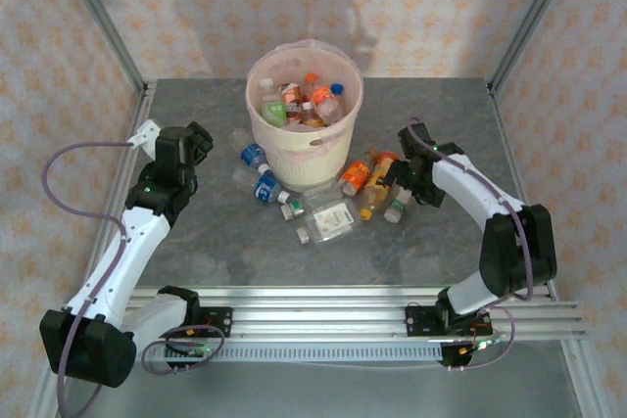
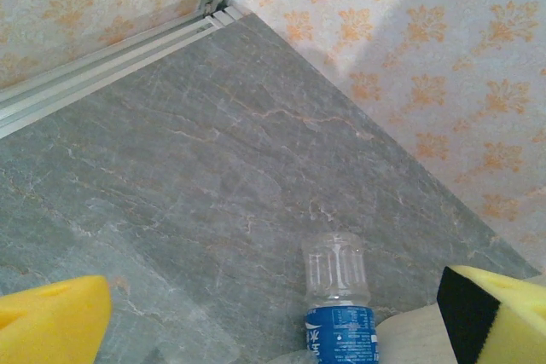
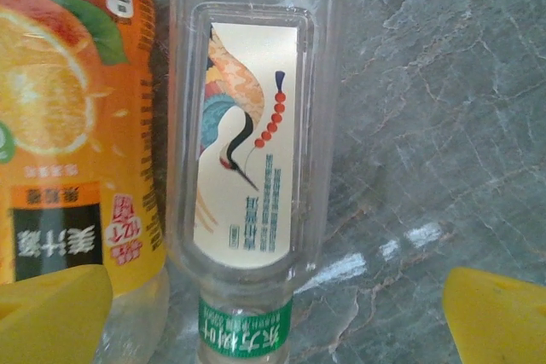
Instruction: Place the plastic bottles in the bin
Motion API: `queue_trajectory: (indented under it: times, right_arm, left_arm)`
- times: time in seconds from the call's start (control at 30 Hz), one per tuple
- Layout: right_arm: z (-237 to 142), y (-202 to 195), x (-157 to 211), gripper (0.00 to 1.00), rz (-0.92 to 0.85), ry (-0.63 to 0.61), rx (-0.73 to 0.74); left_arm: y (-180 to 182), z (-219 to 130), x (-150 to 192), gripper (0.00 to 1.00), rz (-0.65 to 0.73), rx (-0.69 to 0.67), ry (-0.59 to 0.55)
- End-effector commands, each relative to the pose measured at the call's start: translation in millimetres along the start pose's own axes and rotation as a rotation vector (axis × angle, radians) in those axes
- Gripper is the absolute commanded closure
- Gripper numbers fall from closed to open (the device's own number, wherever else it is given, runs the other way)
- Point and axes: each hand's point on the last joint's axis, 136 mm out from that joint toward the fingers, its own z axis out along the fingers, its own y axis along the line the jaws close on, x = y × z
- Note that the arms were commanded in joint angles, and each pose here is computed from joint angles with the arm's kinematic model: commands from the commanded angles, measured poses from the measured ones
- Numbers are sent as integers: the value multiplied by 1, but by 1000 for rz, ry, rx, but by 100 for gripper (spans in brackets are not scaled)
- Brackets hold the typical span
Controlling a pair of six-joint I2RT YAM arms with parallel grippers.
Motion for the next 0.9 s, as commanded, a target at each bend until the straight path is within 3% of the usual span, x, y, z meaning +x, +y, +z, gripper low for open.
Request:
queue_trajectory:
  times: [0.0,0.4,0.87]
  right_arm:
    - [6,4,-15,2,-2,-10,-14]
    - [37,-5,-23,18,21,55,-28]
    - [58,-15,-19,24,20,91,8]
  left_arm:
    - [3,-1,-6,0,-19,-24,-8]
    - [2,5,-2,0,-15,-31,5]
    - [2,5,-1,0,-12,-32,7]
